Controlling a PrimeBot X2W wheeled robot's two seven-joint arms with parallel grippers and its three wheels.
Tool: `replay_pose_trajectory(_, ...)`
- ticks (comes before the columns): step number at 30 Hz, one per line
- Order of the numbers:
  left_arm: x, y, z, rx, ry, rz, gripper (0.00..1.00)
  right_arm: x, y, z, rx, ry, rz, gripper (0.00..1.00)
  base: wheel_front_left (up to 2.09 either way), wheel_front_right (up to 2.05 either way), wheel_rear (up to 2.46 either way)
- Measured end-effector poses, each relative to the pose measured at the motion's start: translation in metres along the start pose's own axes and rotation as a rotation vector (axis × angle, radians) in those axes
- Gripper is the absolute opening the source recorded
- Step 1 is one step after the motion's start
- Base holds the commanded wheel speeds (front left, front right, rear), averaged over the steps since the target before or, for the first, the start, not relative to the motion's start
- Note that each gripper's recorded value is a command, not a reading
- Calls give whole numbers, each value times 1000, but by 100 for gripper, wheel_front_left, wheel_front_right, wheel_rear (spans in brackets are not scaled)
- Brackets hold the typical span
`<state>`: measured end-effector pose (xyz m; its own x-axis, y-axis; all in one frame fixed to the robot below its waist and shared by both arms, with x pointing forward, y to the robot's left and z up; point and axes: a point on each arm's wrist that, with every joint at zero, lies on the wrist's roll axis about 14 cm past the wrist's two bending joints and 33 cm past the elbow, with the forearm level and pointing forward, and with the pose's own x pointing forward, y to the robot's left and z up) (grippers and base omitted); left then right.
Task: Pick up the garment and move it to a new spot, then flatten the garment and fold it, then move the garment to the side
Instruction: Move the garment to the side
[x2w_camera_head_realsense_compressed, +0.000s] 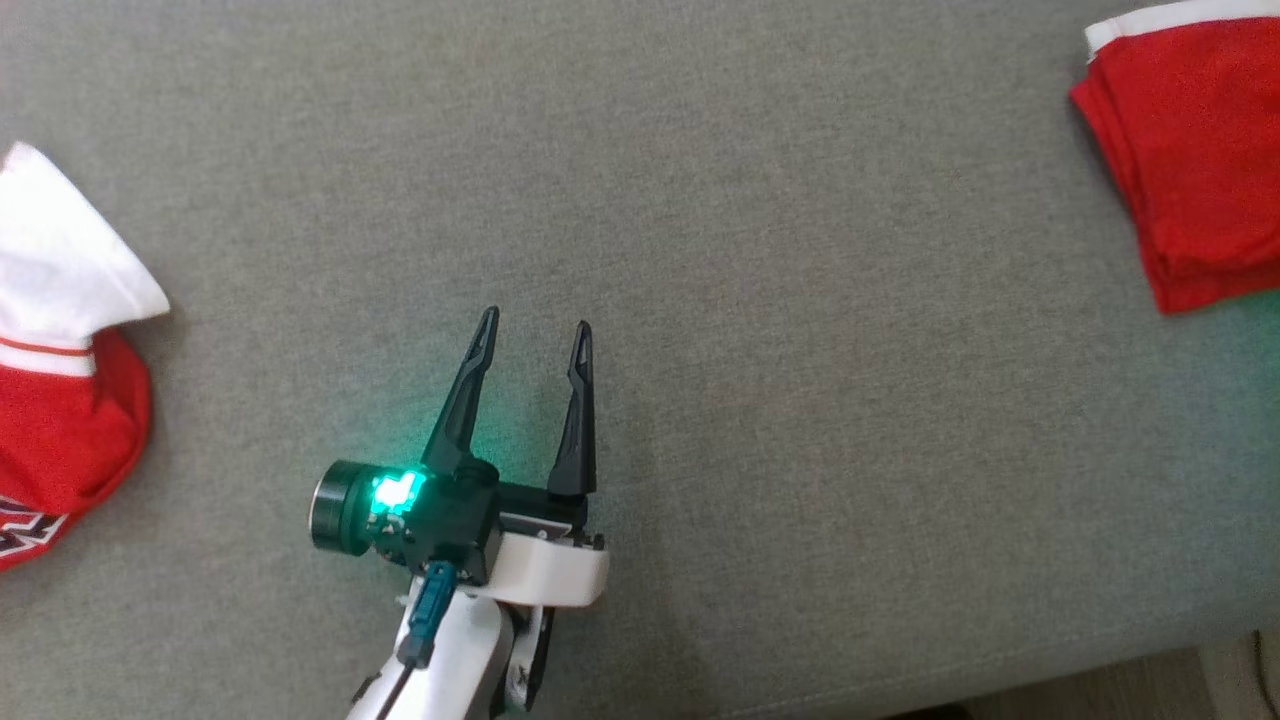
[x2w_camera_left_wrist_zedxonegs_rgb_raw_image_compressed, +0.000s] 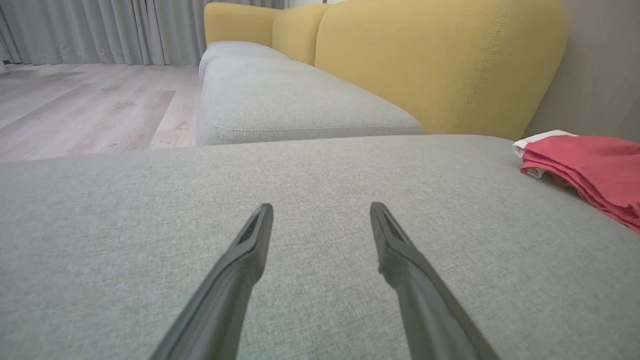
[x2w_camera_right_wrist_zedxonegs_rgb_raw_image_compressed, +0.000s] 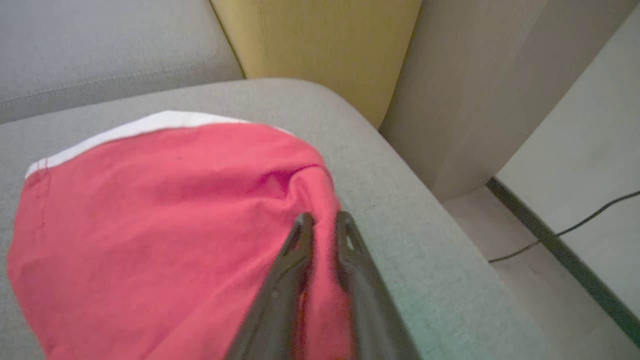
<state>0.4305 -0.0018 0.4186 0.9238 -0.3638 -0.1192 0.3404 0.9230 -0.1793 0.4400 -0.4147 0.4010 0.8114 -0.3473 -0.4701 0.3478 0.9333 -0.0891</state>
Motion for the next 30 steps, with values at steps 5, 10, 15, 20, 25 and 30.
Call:
replay_pose_trajectory(5,-6,-3,15,19,-34,-7,100,-11,0,40,-99,-198,-6,100,0,0,0)
replay_pose_trajectory(10,-27,-3,28,22,-52,15,100,-29,64,66,-104,-338,140,100,0,0,0)
replay_pose_trajectory(15,-66,8,29,5,-39,88,100,-80,151,42,-52,-358,391,100,0,0,0)
replay_pose_trajectory(20,-100,25,45,-22,-89,175,100,-140,198,-5,32,-318,545,100,0,0,0)
replay_pose_trajectory(25,-130,40,67,-32,-172,249,100,-198,223,5,116,-432,632,100,0,0,0)
replay_pose_trajectory(30,-154,37,85,-14,-251,238,100,-235,208,3,136,-505,617,100,0,0,0)
